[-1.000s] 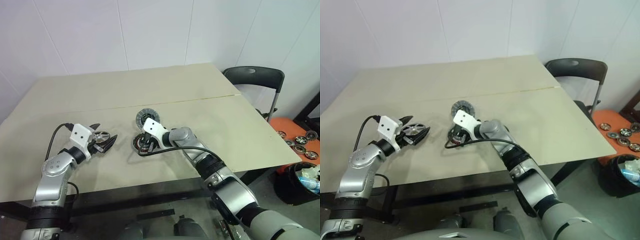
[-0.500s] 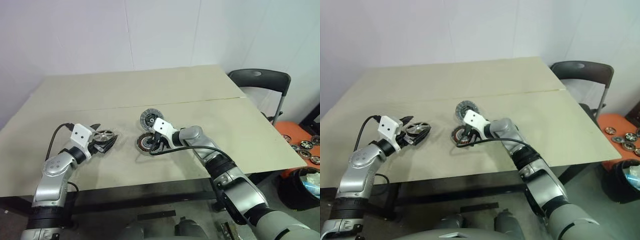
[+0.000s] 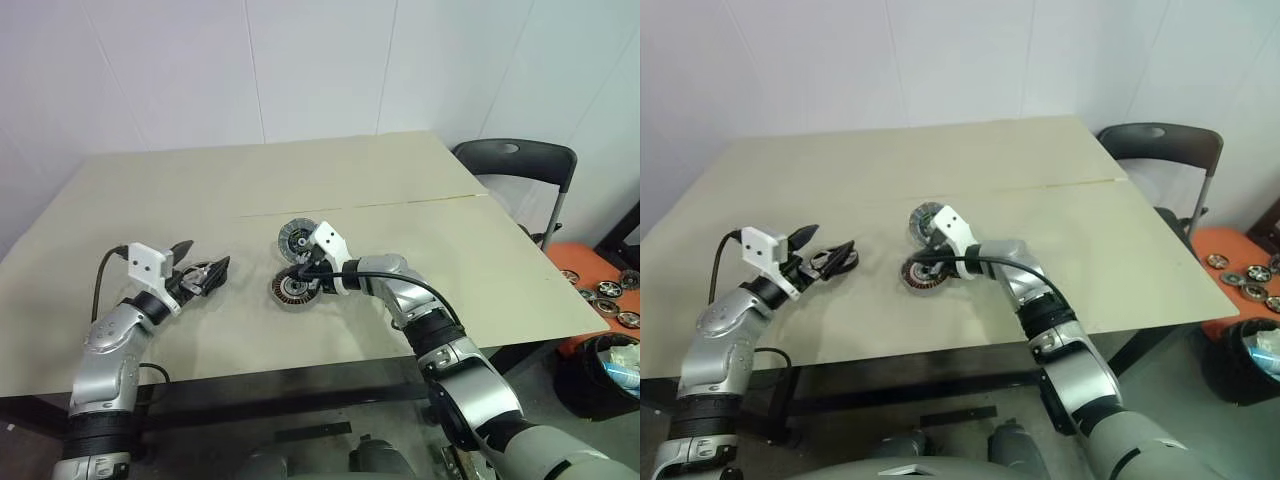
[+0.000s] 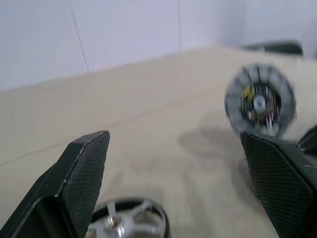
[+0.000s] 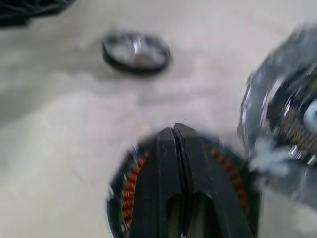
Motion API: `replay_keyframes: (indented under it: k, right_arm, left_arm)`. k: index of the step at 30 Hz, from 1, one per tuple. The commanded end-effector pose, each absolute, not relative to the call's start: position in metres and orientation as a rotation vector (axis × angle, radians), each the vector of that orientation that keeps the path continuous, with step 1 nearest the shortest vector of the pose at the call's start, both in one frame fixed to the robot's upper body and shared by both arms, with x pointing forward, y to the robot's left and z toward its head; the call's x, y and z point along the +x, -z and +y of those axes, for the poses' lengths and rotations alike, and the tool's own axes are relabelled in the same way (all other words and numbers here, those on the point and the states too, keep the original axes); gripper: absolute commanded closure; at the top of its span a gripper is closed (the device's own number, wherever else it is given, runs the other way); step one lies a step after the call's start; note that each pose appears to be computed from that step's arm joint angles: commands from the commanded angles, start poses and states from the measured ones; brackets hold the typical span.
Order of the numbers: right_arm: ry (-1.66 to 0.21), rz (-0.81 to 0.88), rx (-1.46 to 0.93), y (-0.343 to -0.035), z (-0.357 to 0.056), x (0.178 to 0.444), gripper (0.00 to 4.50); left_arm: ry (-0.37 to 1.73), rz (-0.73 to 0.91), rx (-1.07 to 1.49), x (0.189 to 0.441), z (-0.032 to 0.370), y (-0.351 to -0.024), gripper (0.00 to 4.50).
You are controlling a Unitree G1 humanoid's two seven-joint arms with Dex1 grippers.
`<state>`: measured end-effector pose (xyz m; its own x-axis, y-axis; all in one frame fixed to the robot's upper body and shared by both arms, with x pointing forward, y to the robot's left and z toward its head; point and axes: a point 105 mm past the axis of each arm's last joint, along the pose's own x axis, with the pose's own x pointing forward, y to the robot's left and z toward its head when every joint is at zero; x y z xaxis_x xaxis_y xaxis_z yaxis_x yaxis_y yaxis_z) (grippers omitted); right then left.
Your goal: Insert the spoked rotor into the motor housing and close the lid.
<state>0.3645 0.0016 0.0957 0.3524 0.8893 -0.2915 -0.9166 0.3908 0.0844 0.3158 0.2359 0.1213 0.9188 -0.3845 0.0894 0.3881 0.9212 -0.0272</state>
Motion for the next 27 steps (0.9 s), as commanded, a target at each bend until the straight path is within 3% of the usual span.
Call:
replay_keyframes:
  k: [1, 9, 12, 19, 27]
  right_arm:
    - [-1.187, 0.186, -0.161, -0.128, 0.002, 0.370, 4.47]
    - [-1.209, 0.188, -0.319, -0.123, -0.022, 0.367, 4.47]
    - [-1.211, 0.192, -0.351, -0.124, -0.029, 0.367, 4.47]
    - [-1.225, 0.182, -0.353, -0.131, -0.031, 0.366, 4.47]
    - [-1.337, 0.185, -0.337, -0.132, -0.030, 0.344, 4.47]
  left_arm:
    - [0.387, -0.100, -0.139, 0.301, 0.241, -0.132, 0.00]
    - [0.300, 0.090, -0.436, 0.248, 0.262, -0.088, 0.00]
    - [0.218, 0.168, -0.536, 0.238, 0.270, -0.064, 0.00]
    - [0.095, 0.242, -0.653, 0.260, 0.273, -0.045, 0.00]
    - [0.186, 0.256, -0.749, 0.300, 0.249, -0.056, 0.00]
